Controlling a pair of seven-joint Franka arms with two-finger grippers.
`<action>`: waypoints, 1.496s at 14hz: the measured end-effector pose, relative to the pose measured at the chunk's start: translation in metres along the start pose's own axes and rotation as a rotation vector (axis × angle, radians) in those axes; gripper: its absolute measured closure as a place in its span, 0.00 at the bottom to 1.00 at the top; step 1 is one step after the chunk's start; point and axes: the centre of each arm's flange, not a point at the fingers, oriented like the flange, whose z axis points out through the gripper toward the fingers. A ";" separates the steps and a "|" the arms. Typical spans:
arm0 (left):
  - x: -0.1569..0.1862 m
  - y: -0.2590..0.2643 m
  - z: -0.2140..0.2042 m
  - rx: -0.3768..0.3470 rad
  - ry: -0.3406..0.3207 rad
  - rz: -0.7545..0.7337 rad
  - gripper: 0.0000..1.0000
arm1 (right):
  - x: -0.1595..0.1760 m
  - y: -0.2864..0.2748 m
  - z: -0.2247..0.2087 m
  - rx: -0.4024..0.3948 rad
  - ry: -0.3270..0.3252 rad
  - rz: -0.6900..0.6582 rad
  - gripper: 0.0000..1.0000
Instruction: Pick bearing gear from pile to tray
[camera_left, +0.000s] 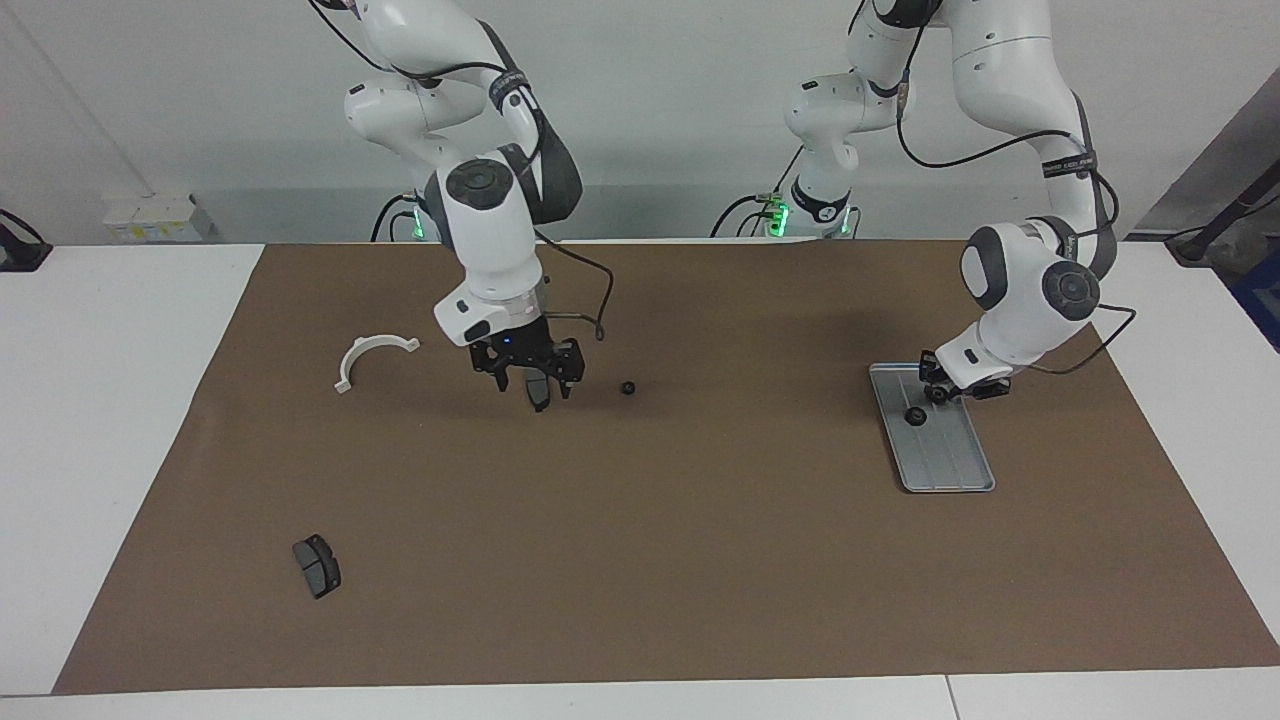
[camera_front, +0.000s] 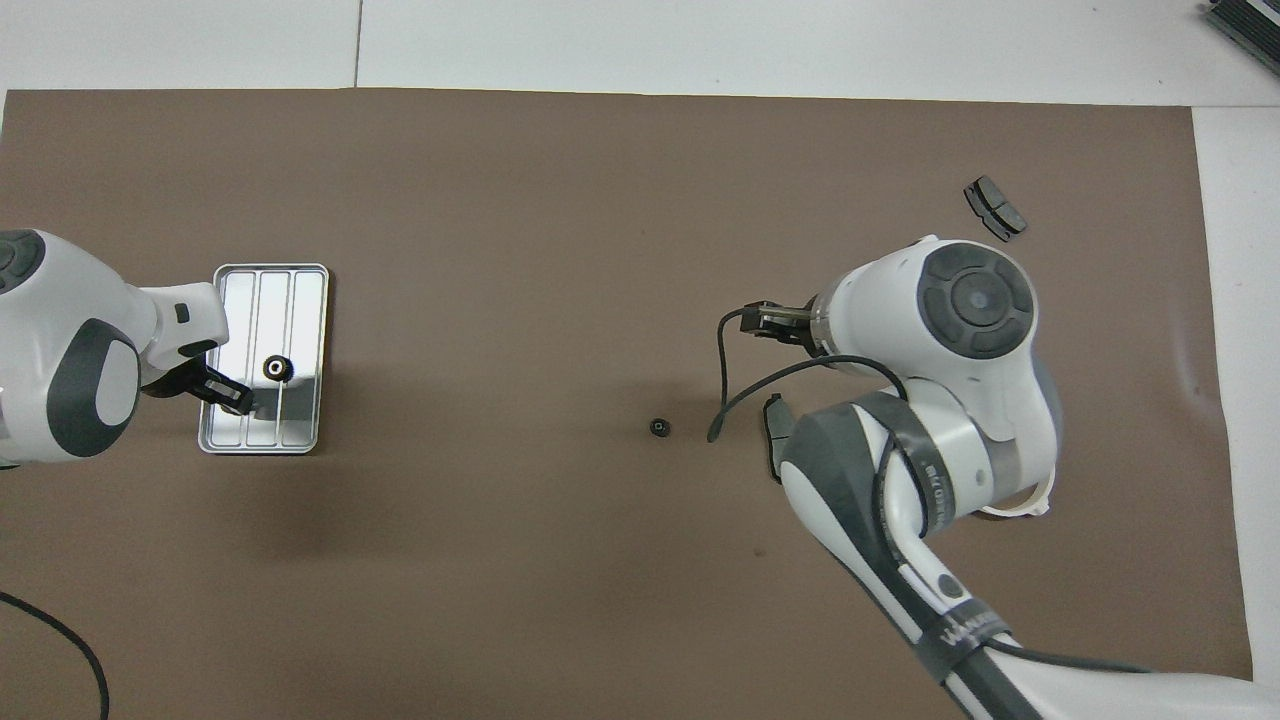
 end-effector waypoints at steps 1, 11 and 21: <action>0.002 0.001 -0.003 0.006 0.011 0.002 0.43 | 0.008 0.022 -0.010 -0.006 -0.002 0.002 0.00; 0.111 0.229 -0.081 -0.072 0.305 -0.473 0.04 | 0.069 0.214 -0.117 -0.038 0.063 0.021 0.00; 0.127 0.444 -0.013 -0.171 0.435 -0.373 0.21 | 0.061 0.202 -0.196 -0.052 -0.041 -0.023 0.00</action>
